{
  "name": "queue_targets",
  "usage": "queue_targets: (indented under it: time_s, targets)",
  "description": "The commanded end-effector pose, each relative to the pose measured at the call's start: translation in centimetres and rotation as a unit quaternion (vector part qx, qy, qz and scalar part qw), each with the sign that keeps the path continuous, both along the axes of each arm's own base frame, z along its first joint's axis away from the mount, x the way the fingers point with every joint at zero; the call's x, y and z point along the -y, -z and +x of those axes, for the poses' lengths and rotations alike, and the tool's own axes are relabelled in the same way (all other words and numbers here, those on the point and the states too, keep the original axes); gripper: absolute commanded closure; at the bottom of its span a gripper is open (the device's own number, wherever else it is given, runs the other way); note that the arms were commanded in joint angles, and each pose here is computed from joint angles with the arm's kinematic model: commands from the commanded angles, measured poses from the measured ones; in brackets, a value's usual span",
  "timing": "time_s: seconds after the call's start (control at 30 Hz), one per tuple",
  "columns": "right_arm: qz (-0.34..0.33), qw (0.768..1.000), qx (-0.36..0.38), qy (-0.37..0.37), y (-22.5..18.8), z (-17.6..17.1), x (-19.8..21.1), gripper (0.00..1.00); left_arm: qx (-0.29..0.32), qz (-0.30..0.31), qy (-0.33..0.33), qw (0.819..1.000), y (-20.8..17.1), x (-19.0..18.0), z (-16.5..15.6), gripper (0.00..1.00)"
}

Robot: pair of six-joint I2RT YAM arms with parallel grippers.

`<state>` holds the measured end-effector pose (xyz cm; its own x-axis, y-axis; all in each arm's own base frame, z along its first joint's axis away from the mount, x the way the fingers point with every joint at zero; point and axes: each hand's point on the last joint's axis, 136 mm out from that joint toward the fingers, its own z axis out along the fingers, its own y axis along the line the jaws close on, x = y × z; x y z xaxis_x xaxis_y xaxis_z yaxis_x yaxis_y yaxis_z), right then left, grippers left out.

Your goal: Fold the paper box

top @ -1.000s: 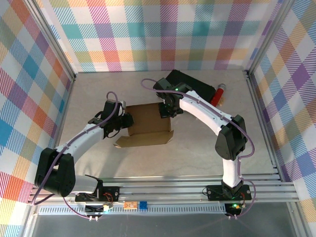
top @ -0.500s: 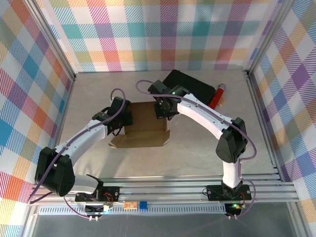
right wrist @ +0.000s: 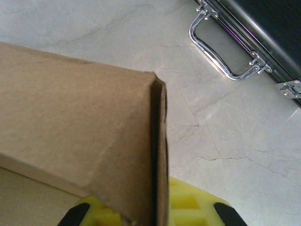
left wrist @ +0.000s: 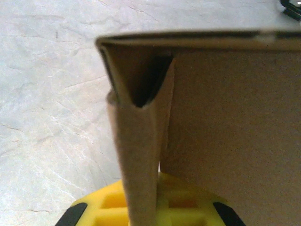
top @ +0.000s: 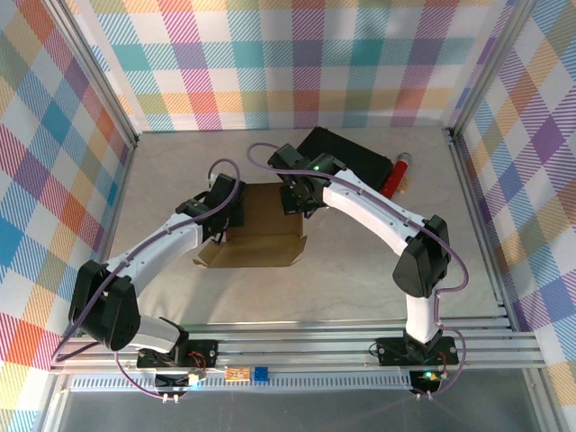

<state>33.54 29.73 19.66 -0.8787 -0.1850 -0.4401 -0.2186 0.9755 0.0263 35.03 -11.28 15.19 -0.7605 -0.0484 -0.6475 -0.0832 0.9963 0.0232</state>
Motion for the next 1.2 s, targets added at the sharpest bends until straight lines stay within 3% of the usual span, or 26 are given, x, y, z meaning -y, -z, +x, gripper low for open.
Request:
queue_targets:
  time_s: [0.0, 0.03, 0.17, 0.5, 0.9, 1.0, 1.1, 1.17]
  targets:
    - [0.002, 1.0, -0.004, 0.0, -1.7, -0.6, 0.9, 1.0, -0.018, 0.014, 0.01, 1.0, 0.8, -1.3, -1.2, 0.82]
    - [0.004, 1.0, -0.005, -0.001, -1.7, -0.6, 0.9, 1.0, -0.015, -0.011, 0.024, 1.0, 0.6, -0.5, -1.2, 0.73]
    - [0.01, 1.0, -0.005, 0.003, -1.9, -0.7, 1.2, 1.0, -0.019, -0.076, 0.066, 0.995, 0.4, 1.5, -1.9, 0.6]
    - [0.012, 1.0, -0.009, 0.005, -2.0, -0.8, 1.5, 1.0, -0.051, -0.132, 0.083, 0.986, 2.1, 2.4, -3.7, 0.56]
    - [-0.003, 1.0, -0.017, 0.005, -1.3, -0.8, 1.9, 1.0, -0.035, -0.197, 0.103, 0.974, 0.0, 4.1, -4.5, 0.51]
    - [-0.007, 1.0, -0.018, 0.004, -1.1, -0.8, 1.8, 1.0, -0.041, -0.187, 0.076, 0.978, -0.4, 3.3, -4.3, 0.57]
    - [-0.009, 1.0, -0.017, 0.006, -1.1, -0.6, 1.8, 1.0, -0.055, -0.157, 0.025, 0.986, -0.3, 1.6, -4.4, 0.69]
    - [-0.01, 1.0, -0.015, 0.006, -1.2, -0.5, 1.7, 1.0, -0.054, -0.145, 0.014, 0.988, -0.7, 1.3, -4.3, 0.83]
